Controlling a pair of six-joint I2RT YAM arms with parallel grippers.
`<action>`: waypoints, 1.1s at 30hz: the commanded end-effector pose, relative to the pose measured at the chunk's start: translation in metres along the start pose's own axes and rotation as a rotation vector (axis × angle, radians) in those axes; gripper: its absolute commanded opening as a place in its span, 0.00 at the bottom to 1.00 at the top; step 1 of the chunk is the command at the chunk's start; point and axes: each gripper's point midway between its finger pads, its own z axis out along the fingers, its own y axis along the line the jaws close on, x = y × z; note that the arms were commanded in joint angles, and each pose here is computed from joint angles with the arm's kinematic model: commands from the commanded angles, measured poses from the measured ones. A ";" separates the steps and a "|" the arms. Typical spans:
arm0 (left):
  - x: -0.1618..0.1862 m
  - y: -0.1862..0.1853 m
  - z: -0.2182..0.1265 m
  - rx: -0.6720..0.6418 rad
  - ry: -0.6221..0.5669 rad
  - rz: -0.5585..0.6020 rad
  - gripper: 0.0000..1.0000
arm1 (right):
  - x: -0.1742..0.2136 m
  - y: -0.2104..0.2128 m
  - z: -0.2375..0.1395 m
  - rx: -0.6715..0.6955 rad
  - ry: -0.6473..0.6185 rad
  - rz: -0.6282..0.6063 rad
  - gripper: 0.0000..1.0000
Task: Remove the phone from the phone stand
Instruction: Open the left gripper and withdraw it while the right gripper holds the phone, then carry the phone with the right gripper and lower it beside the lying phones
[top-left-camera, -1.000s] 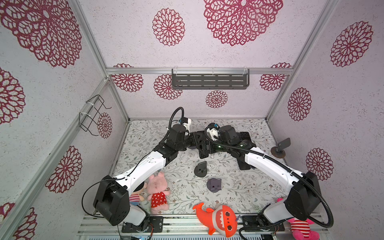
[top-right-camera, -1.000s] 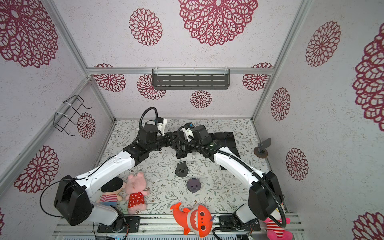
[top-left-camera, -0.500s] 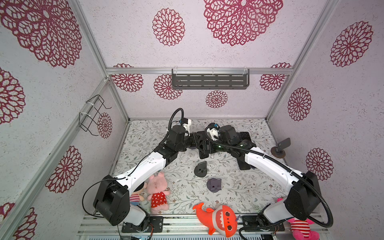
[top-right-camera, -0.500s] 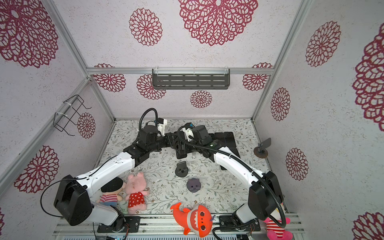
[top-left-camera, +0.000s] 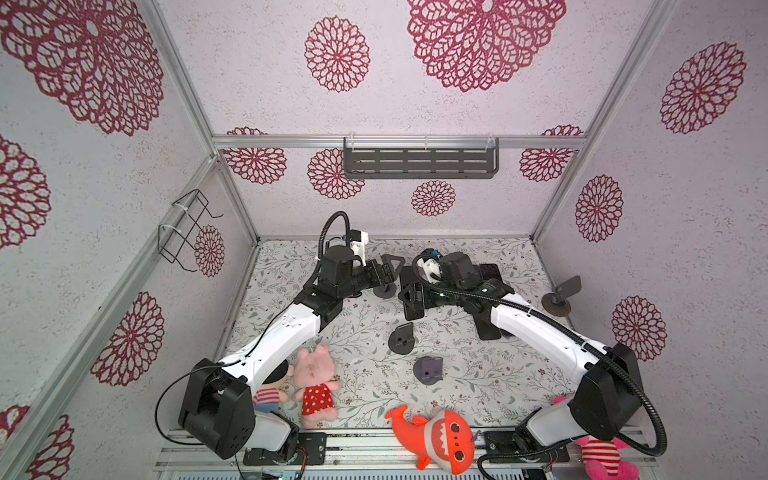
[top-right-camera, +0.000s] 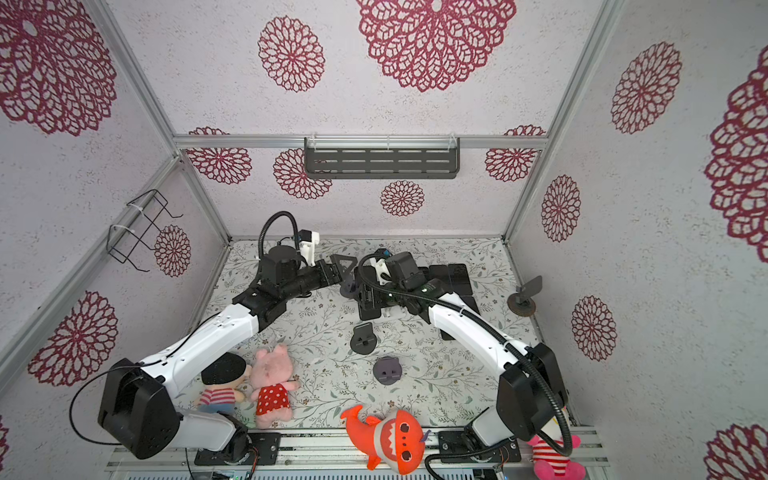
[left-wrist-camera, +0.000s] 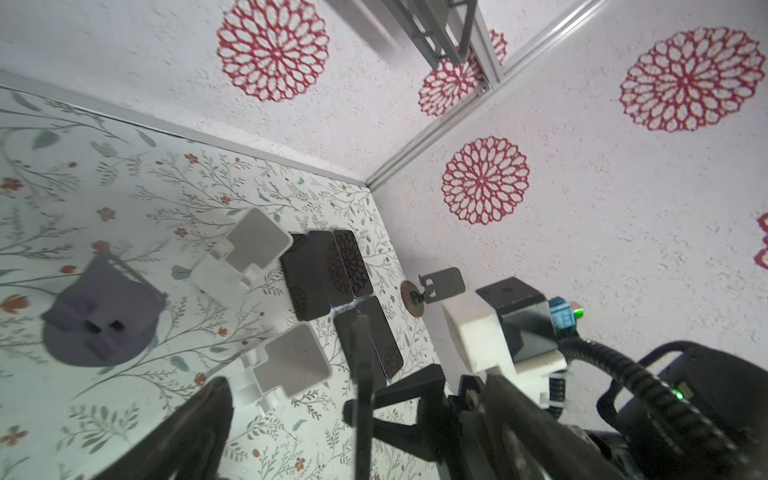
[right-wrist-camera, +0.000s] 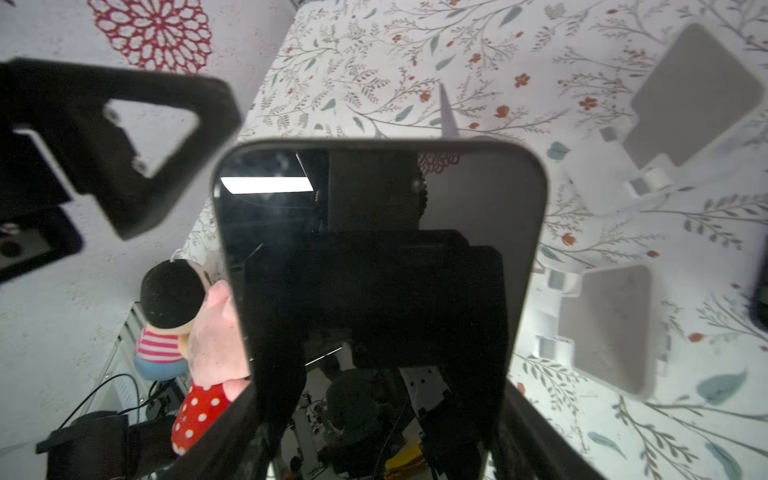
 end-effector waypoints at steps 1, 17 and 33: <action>-0.030 0.016 -0.034 -0.091 -0.030 0.031 0.97 | -0.038 -0.013 -0.050 0.062 -0.137 -0.008 0.45; -0.105 0.080 -0.127 -0.447 -0.150 0.204 1.00 | 0.023 -0.110 -0.106 0.489 0.077 0.096 0.00; -0.108 0.156 -0.141 -0.452 -0.176 -0.009 0.96 | 0.060 -0.177 -0.045 0.583 0.330 0.161 0.00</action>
